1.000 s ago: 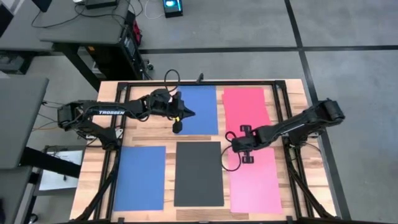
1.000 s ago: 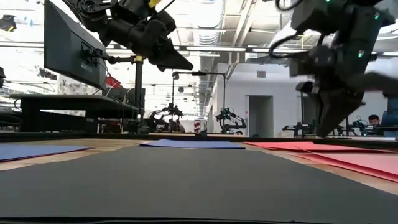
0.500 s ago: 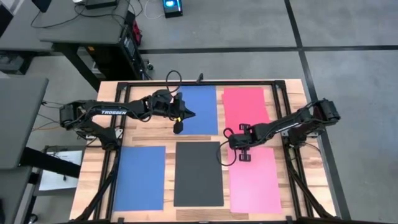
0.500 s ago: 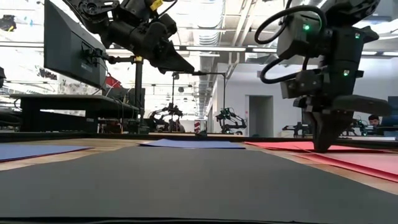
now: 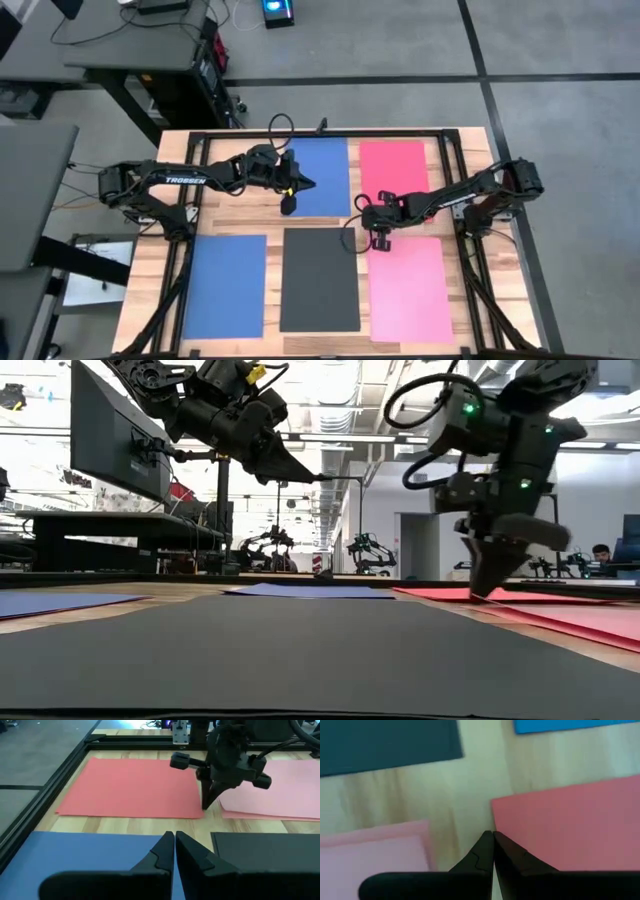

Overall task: Organize paper
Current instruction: Stack the red paper on top of the red paper

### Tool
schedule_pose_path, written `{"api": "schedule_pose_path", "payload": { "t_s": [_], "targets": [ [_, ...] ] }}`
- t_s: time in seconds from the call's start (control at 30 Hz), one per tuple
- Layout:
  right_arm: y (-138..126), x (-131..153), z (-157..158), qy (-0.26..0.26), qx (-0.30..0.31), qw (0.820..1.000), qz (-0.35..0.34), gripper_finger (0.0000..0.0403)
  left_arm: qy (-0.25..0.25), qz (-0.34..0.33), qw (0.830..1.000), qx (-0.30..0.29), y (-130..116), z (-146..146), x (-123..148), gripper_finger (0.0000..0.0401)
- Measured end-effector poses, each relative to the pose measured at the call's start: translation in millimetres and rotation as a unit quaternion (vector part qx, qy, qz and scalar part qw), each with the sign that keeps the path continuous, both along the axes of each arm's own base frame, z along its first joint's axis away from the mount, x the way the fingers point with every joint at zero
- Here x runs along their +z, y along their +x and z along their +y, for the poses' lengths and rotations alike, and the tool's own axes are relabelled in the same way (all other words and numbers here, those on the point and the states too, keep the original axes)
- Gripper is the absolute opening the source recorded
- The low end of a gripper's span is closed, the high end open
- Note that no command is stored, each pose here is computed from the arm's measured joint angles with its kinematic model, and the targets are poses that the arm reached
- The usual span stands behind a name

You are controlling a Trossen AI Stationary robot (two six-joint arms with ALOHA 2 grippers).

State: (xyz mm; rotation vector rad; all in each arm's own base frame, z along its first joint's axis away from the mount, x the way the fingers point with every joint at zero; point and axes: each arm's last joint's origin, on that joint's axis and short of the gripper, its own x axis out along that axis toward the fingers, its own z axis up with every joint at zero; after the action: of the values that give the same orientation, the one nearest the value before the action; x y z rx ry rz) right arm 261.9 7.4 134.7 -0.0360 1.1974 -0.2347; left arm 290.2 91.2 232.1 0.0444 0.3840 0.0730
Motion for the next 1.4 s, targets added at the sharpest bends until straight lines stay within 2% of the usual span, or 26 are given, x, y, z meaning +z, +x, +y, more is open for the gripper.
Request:
{"api": "schedule_pose_path", "payload": {
  "t_s": [0.13, 0.33, 1.03, 1.4],
  "targets": [
    [1.3, -0.3, -5.8, 0.0, -0.011, 1.0, -0.005, 0.0, 0.0, 0.001, 1.0, 0.0, -0.1, 0.0, -0.2, 0.0],
    [-3.8, -1.6, -9.5, 0.002, -0.018, 1.0, 0.024, 0.0, 0.0, 0.001, 1.0, 0.0, -0.1, 0.0, -0.2, 0.0],
    [-1.1, -0.8, -9.2, 0.006, -0.017, 1.0, 0.008, 0.0, -0.001, 0.001, 1.0, 0.0, -0.1, 0.0, -0.3, 0.0],
    [0.7, 0.1, -18.9, 0.007, -0.036, 0.999, -0.004, 0.0, -0.002, 0.001, 1.0, 0.001, -0.1, 0.0, -0.3, 0.0]
  ]
}}
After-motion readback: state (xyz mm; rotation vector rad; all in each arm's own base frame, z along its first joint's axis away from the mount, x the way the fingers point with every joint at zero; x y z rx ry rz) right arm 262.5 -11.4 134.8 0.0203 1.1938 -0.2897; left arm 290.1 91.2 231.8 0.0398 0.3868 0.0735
